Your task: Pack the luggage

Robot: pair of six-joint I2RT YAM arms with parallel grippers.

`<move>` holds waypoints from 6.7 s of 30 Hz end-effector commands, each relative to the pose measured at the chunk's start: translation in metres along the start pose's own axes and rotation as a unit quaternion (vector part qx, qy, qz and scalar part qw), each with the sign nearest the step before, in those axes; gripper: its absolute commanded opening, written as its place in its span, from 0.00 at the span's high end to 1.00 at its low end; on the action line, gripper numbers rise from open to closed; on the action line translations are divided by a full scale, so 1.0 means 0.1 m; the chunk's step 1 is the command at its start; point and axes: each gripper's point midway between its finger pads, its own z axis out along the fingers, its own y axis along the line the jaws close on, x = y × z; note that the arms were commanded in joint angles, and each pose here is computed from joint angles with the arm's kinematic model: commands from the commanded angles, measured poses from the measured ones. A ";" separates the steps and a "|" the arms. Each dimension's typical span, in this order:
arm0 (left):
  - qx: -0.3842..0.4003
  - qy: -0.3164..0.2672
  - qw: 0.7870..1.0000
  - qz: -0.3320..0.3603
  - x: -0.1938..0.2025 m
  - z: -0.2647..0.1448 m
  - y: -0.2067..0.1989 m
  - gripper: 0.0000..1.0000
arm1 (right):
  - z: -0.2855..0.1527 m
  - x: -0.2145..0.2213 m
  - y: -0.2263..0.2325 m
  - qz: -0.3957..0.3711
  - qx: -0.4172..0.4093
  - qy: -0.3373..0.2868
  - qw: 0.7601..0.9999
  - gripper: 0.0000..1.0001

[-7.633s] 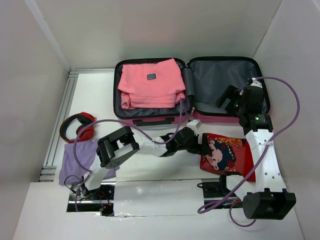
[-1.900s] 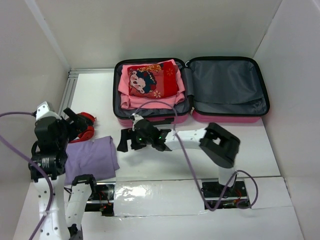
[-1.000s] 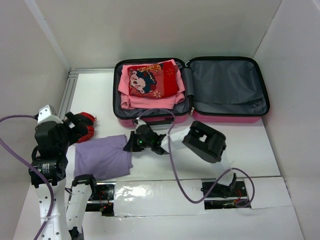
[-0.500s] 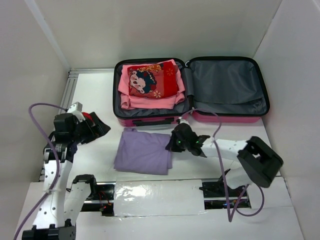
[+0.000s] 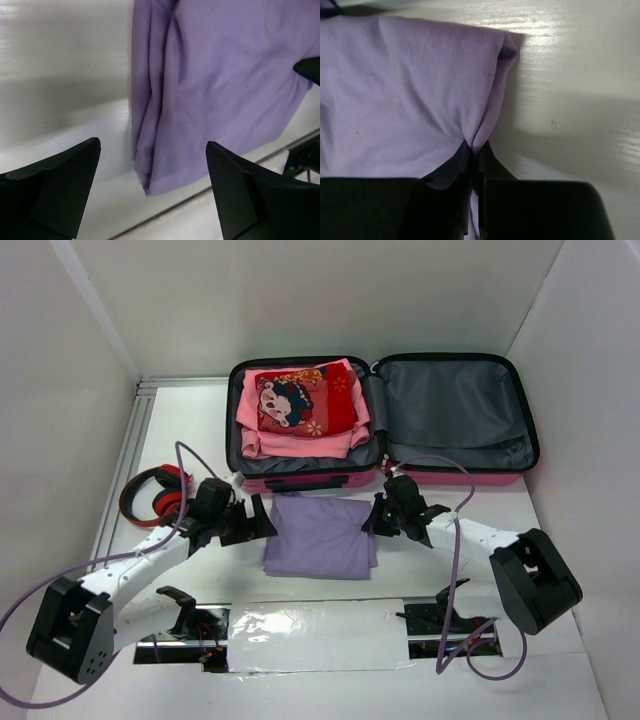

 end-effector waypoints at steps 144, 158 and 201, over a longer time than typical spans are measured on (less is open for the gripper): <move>-0.457 -0.233 0.757 -0.404 -1.43 -1.44 2.96 0.20 | -0.28 -2.33 1.63 -0.227 -0.167 -0.130 0.951 0.06; -0.472 -0.195 0.752 -0.417 -1.15 -1.12 3.17 0.31 | -0.25 -2.30 1.59 -0.224 -0.170 -0.119 0.952 0.06; -0.083 -0.396 0.875 0.265 -3.91 -1.18 -0.79 1.00 | -1.35 -3.21 0.27 -0.050 -0.029 -0.268 0.962 0.06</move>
